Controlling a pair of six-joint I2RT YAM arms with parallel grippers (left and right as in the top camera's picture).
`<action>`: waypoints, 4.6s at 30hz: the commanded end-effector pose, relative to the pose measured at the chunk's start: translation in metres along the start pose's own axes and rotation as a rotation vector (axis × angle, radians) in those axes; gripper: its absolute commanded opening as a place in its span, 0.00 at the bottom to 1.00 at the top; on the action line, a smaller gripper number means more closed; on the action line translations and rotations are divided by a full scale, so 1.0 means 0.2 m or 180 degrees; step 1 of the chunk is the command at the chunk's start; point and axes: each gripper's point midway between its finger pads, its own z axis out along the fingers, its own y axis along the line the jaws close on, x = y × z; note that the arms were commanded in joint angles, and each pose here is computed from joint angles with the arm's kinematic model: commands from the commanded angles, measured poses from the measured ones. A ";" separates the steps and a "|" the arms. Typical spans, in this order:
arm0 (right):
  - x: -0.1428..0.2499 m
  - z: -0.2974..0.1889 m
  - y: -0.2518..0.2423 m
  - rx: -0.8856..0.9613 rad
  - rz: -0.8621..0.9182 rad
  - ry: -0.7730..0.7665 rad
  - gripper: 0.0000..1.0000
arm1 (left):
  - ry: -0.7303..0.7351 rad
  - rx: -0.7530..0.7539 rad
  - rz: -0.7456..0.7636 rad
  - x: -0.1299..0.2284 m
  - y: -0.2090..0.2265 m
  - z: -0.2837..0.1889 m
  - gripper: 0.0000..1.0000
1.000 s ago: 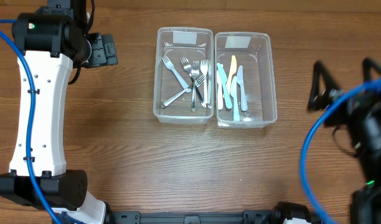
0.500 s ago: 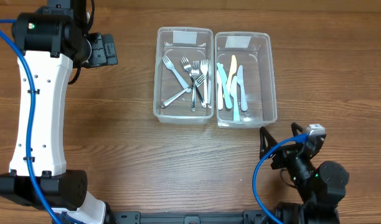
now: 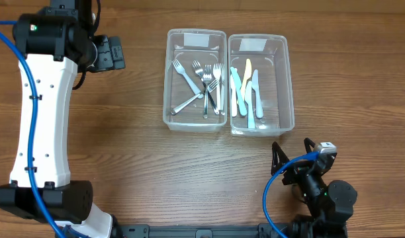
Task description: Pack container
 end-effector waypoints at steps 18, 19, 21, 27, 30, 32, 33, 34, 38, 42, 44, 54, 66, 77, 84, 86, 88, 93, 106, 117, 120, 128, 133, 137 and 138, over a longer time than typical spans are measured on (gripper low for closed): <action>0.01 0.01 -0.01 0.0011 0.0010 -0.0037 1.00 | -0.0003 0.0018 0.0023 0.01 0.00 -0.01 1.00; 0.01 0.01 -0.01 0.0011 0.0010 -0.0037 1.00 | -0.0003 0.0017 0.0023 0.01 0.00 -0.01 1.00; 0.01 0.01 -0.01 0.0011 0.0010 -0.0037 1.00 | -0.0003 0.0018 0.0023 0.01 0.00 -0.01 1.00; 0.01 0.01 -0.01 0.0011 0.0010 -0.0037 1.00 | -0.0003 0.0018 0.0023 0.01 0.00 -0.01 1.00; 0.01 0.01 -0.01 0.0011 0.0010 -0.0037 1.00 | -0.0003 0.0018 0.0023 0.01 0.00 -0.01 1.00; 0.01 0.01 -0.01 0.0011 0.0010 -0.0037 1.00 | -0.0004 0.0017 0.0023 0.00 0.00 -0.01 1.00; 0.01 0.01 -0.01 0.0011 0.0010 -0.0037 1.00 | -0.0005 0.0018 0.0024 0.01 0.00 -0.01 1.00; 0.01 0.01 -0.01 0.0011 0.0010 -0.0037 1.00 | -0.0039 0.0039 0.0049 0.01 -0.02 -0.04 1.00; 0.01 0.01 -0.01 0.0011 0.0010 -0.0037 1.00 | -0.0266 0.0058 0.0190 0.03 -0.07 -0.17 1.00; 0.01 0.01 -0.01 0.0011 0.0010 -0.0037 1.00 | -0.0955 -0.0102 0.0330 -0.04 -0.08 -0.41 1.00; 0.01 0.01 -0.01 0.0011 0.0010 -0.0037 1.00 | -0.1301 -0.0018 0.0291 -0.07 -0.10 -0.54 1.00; 0.01 0.01 -0.01 0.0011 0.0010 -0.0037 1.00 | -0.2187 0.0401 -0.0167 0.10 0.10 -0.72 1.00; 0.01 0.01 -0.01 0.0011 0.0010 -0.0037 1.00 | -0.2327 0.0172 -0.0479 0.65 0.35 -0.16 1.00; 0.01 0.01 -0.01 0.0011 0.0010 -0.0037 1.00 | -0.2440 0.0306 -0.0761 0.96 0.38 0.21 1.00; 0.01 0.01 -0.01 0.0011 0.0010 -0.0037 1.00 | -0.2409 0.0282 -0.0759 1.03 0.38 0.37 1.00; 0.01 0.01 -0.01 0.0011 0.0010 -0.0037 1.00 | -0.2435 0.0292 -0.0763 1.03 0.38 0.39 1.00; 0.01 0.01 -0.01 0.0011 0.0010 -0.0037 1.00 | -0.2440 0.0306 -0.0760 1.03 0.38 0.41 1.00; 0.01 0.01 -0.01 0.0011 0.0010 -0.0037 1.00 | -0.2535 0.0231 -0.0830 1.01 0.41 0.39 1.00; 0.01 0.01 -0.01 0.0011 0.0010 -0.0037 1.00 | -0.2558 0.0126 -0.0920 1.00 0.45 0.39 1.00; 0.01 0.01 -0.01 0.0011 0.0010 -0.0037 1.00 | -0.2558 0.0126 -0.0920 1.00 0.45 0.39 1.00; 0.01 0.01 -0.01 0.0011 0.0010 -0.0037 1.00 | -0.2558 0.0126 -0.0920 1.00 0.45 0.39 1.00; 0.01 0.01 -0.01 0.0011 0.0010 -0.0037 1.00 | -0.2558 0.0126 -0.0920 1.00 0.45 0.39 1.00; 0.01 0.01 -0.01 0.0011 0.0010 -0.0037 1.00 | -0.2558 0.0126 -0.0920 1.00 0.45 0.39 1.00; 0.01 0.01 -0.01 0.0011 0.0011 -0.0037 1.00 | -0.2558 0.0126 -0.0920 1.00 0.45 0.39 1.00; 0.01 0.01 -0.01 0.0011 0.0010 -0.0037 1.00 | -0.2558 0.0126 -0.0920 1.00 0.45 0.39 1.00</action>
